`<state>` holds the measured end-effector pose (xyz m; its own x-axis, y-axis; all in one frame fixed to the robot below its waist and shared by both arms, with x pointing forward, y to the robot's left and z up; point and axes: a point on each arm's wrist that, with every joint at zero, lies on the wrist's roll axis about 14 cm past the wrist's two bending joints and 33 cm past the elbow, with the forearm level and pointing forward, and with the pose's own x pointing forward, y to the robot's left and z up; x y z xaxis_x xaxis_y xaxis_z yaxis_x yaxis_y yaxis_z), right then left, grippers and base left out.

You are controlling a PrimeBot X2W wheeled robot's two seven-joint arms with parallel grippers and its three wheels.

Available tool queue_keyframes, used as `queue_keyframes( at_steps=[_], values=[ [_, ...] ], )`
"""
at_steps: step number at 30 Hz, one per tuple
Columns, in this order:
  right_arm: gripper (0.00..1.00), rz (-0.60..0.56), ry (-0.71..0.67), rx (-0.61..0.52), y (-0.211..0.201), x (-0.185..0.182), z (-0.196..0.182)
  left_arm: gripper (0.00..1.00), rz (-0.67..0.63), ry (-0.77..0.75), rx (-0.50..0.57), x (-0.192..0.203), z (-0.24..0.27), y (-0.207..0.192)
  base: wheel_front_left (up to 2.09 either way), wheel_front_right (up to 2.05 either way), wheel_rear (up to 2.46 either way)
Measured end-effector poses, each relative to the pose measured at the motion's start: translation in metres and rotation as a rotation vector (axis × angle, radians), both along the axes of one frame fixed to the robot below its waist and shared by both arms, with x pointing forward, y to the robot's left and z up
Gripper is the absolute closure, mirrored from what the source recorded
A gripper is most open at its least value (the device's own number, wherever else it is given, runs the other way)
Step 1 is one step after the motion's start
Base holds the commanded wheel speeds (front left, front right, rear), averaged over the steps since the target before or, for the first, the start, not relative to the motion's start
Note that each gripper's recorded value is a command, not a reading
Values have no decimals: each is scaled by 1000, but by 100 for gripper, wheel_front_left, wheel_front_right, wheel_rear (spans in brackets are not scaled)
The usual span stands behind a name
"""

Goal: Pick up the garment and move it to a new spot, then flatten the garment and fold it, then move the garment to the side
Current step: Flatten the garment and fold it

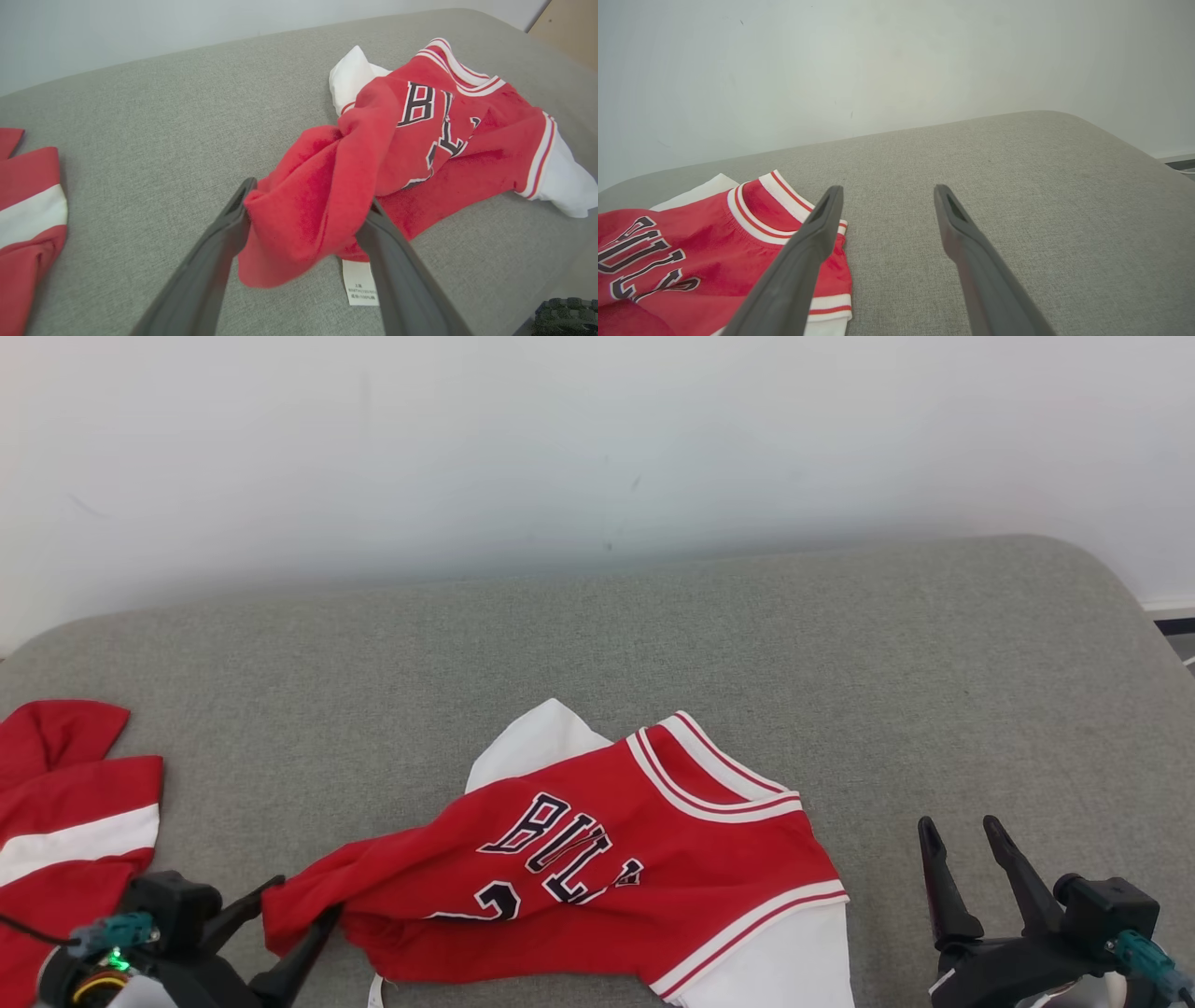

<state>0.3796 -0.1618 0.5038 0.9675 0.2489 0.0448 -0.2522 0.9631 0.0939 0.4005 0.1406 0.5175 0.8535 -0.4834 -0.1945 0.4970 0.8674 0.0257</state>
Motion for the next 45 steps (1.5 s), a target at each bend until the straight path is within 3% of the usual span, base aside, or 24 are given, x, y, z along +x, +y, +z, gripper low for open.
queue_keyframes(
  at_steps=[11,27,45],
  values=[
    [0,-6,8,2,-2,1,-3,0,-29,141,10,-6,-12,8,0,0,0],
    [0,14,19,3,5,8,-7,0,78,-52,-33,6,21,33,0,0,0],
    [0,41,19,0,15,14,-8,0,214,-143,-138,-21,17,43,0,0,0]
  ],
)
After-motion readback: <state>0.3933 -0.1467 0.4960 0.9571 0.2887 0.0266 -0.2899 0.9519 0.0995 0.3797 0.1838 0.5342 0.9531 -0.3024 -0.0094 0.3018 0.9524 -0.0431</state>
